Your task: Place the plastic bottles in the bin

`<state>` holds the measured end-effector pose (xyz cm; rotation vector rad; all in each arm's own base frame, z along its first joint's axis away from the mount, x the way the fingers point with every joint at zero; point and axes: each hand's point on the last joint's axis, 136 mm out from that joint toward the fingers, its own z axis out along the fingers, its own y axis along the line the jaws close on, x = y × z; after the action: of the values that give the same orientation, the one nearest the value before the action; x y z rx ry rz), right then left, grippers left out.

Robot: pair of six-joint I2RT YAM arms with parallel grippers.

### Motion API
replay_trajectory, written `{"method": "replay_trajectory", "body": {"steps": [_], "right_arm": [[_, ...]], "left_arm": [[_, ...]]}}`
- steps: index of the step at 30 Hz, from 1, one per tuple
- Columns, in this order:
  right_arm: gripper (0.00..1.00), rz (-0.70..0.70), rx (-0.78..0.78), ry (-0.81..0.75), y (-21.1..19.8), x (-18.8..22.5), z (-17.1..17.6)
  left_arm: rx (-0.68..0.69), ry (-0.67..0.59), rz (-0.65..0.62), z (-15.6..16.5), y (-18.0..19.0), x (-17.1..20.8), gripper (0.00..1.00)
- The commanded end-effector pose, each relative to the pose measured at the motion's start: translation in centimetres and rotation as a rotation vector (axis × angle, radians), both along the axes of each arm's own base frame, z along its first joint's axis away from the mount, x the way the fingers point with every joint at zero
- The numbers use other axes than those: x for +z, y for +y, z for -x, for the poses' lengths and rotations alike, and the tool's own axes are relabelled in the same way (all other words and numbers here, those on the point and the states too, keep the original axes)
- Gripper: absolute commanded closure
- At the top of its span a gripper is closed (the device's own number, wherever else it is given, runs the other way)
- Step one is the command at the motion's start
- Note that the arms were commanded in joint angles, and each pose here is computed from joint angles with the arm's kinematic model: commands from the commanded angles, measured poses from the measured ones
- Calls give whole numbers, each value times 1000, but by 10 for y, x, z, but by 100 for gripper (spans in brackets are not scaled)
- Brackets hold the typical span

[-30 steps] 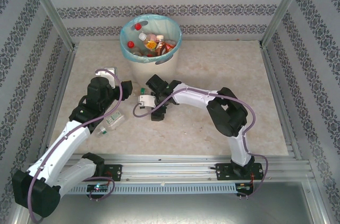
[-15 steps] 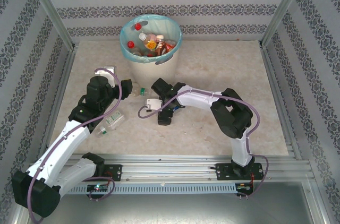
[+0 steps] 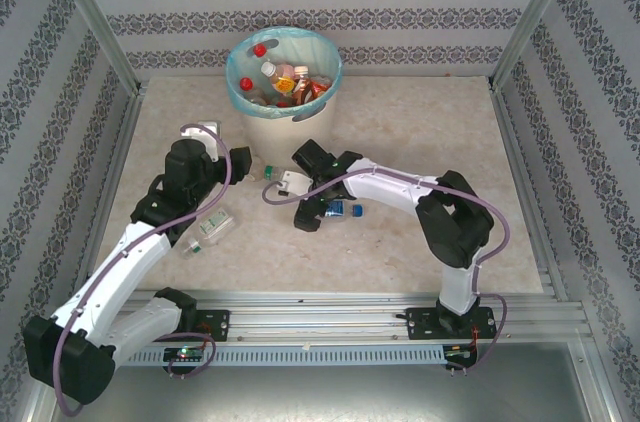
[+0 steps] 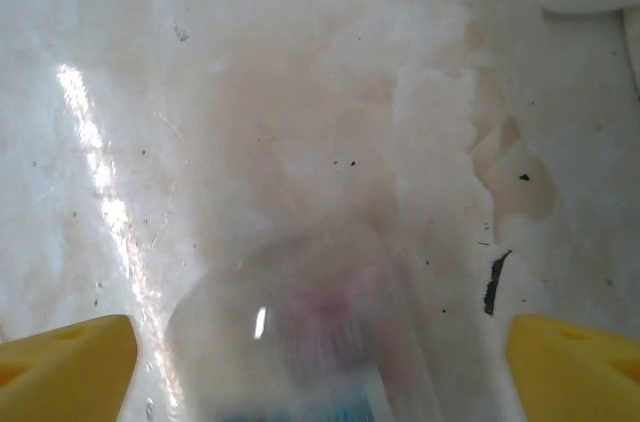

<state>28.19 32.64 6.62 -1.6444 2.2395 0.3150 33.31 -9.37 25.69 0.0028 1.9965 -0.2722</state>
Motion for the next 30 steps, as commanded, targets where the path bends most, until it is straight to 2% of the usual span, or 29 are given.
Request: {"method": "replay_trajectory", "body": {"steps": [1, 9, 14, 16, 19, 24, 27, 30], "right_arm": [[2, -8, -30, 36, -10, 2, 10], [7, 69, 17, 45, -42, -26, 15], [16, 80, 29, 43, -48, -38, 18], [23, 82, 36, 37, -49, -38, 19], [42, 77, 42, 32, -48, -33, 22], [55, 70, 39, -3, -52, -18, 25], [56, 41, 11, -25, -56, 0, 29], [55, -47, -14, -49, -56, 27, 37]], "left_arm": [[-7, -76, 32, -7, -3, 28, 24], [-9, -75, 44, -10, -5, 29, 24], [-7, -65, 46, -9, -5, 26, 24], [-4, -65, 46, -8, -4, 25, 24], [-3, -67, 47, -7, -4, 27, 24], [-8, -87, 39, -6, -3, 37, 24], [-34, -114, 37, -4, -6, 50, 24], [-96, -156, 43, -1, -15, 68, 24]]}}
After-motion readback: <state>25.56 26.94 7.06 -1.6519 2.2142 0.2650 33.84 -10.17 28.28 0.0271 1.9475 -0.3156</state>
